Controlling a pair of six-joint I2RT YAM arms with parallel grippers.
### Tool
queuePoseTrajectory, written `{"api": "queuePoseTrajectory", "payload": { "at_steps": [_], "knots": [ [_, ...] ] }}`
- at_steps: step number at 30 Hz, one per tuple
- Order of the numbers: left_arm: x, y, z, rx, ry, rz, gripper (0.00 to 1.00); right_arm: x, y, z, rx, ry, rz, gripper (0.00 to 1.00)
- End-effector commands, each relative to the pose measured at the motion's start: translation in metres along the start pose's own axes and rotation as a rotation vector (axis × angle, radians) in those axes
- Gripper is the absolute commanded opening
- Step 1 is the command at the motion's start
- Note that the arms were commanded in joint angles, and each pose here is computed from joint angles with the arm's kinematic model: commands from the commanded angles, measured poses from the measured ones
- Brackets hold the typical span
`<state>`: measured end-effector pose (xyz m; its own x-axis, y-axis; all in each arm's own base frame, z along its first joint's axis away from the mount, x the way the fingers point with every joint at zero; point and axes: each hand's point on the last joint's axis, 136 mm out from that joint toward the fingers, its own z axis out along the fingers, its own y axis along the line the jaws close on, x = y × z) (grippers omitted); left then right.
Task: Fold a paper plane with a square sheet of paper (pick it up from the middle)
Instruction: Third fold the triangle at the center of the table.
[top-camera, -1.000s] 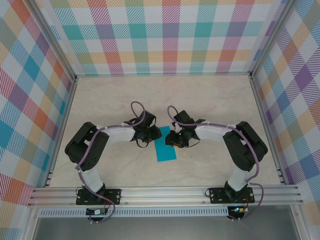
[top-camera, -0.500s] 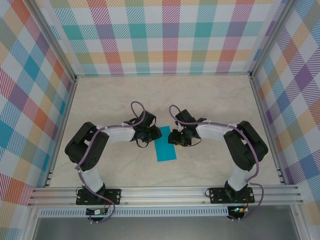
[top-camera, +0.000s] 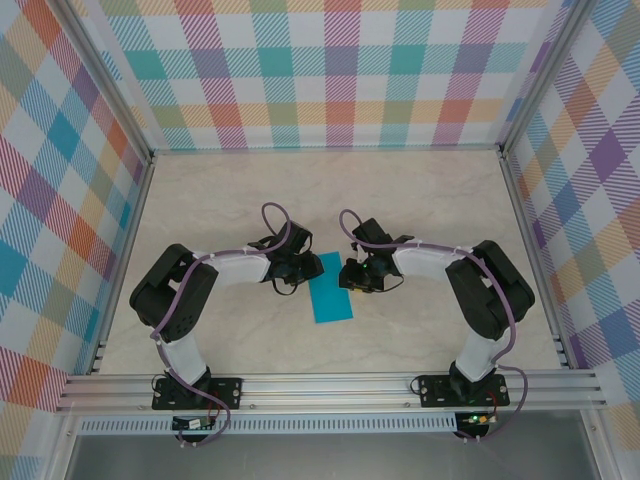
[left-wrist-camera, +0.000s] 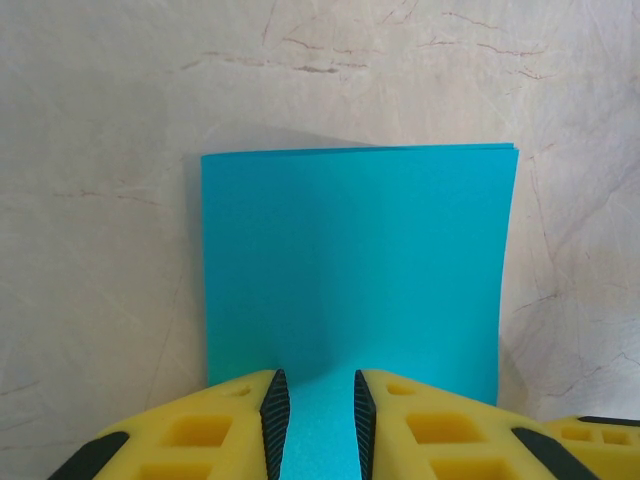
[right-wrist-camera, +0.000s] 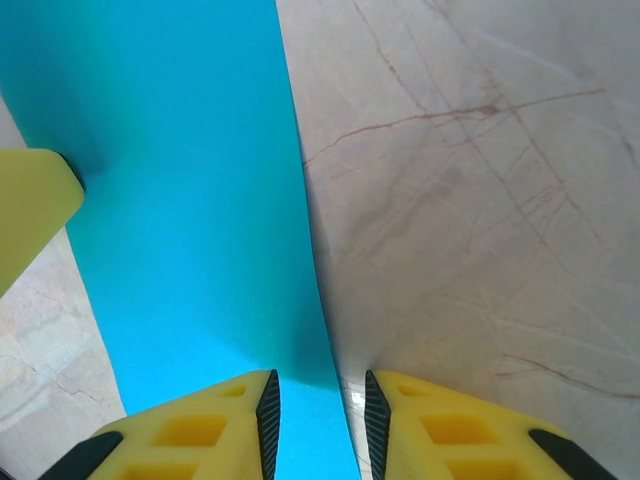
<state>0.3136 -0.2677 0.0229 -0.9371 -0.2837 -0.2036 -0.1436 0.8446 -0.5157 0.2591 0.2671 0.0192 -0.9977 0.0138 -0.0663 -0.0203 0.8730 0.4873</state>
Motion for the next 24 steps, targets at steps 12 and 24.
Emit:
{"api": "queuePoseTrajectory", "payload": {
  "at_steps": [12, 24],
  "knots": [
    [0.019, 0.035, 0.001, -0.107, 0.066, -0.050, 0.27, 0.021, 0.029, 0.012, -0.091, 0.072, -0.066, 0.30],
    [0.013, 0.041, 0.001, -0.064, 0.070, -0.108, 0.27, 0.006, 0.054, -0.001, -0.252, 0.023, 0.021, 0.40]
  ]
}}
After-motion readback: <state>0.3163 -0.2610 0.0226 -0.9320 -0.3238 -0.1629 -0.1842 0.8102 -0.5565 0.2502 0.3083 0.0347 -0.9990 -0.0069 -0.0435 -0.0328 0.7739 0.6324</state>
